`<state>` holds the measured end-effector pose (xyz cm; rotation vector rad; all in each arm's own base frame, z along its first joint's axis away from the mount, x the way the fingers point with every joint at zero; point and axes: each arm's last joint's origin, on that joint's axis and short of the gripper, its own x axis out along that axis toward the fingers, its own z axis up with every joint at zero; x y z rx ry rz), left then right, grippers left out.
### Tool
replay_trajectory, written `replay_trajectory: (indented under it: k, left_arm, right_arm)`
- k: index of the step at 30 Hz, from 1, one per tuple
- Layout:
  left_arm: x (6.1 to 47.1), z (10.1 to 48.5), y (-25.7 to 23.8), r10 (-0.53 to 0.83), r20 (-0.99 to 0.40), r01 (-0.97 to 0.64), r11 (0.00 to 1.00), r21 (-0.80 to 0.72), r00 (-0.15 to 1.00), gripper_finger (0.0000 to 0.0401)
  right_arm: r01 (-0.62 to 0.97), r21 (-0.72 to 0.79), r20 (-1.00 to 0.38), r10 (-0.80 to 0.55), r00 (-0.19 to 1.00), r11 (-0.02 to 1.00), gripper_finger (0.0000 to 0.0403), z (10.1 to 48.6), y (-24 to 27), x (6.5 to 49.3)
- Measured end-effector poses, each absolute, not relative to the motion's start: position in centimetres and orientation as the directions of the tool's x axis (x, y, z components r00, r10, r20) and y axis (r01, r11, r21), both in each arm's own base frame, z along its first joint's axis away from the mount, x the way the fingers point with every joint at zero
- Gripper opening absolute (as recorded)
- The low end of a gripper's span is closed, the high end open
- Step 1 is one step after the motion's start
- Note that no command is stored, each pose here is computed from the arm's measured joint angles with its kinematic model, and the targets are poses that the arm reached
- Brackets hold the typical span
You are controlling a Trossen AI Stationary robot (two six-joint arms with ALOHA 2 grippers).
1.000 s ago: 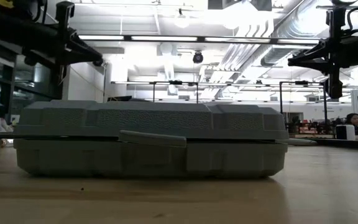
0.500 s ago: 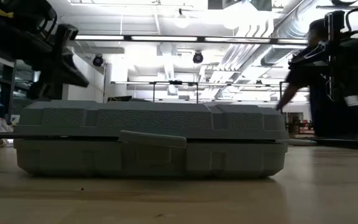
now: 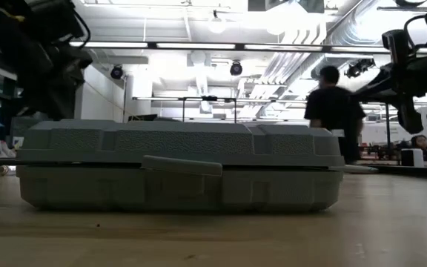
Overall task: Prefit tool cases
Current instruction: Adjust the screwdriver from the upper left to the middle left
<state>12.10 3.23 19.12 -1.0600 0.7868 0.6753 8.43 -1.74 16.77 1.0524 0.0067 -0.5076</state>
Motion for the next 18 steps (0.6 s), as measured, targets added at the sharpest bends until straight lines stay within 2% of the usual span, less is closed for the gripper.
replay_trajectory:
  k: [7, 15, 18]
  left_arm:
    - [13.1, 17.3, 2.7, 0.0, -0.911, -0.849, 0.365, -0.383, 0.412, 0.0]
    - [12.3, 15.6, 2.4, -0.062, -0.986, -0.92, 0.356, -0.164, 0.152, 0.0]
    - [12.4, 15.3, 2.5, -0.043, -0.99, -0.928, 0.346, -0.141, 0.134, 0.0]
  right_arm:
    - [0.416, 0.821, -0.257, -0.396, 0.881, 0.392, 0.0, 16.6, -1.7, 8.4]
    - [0.414, 0.822, -0.258, -0.392, 0.883, 0.391, 0.0, 16.6, -1.7, 8.4]
    - [0.41, 0.831, -0.258, -0.392, 0.883, 0.376, 0.0, 16.6, -1.7, 8.4]
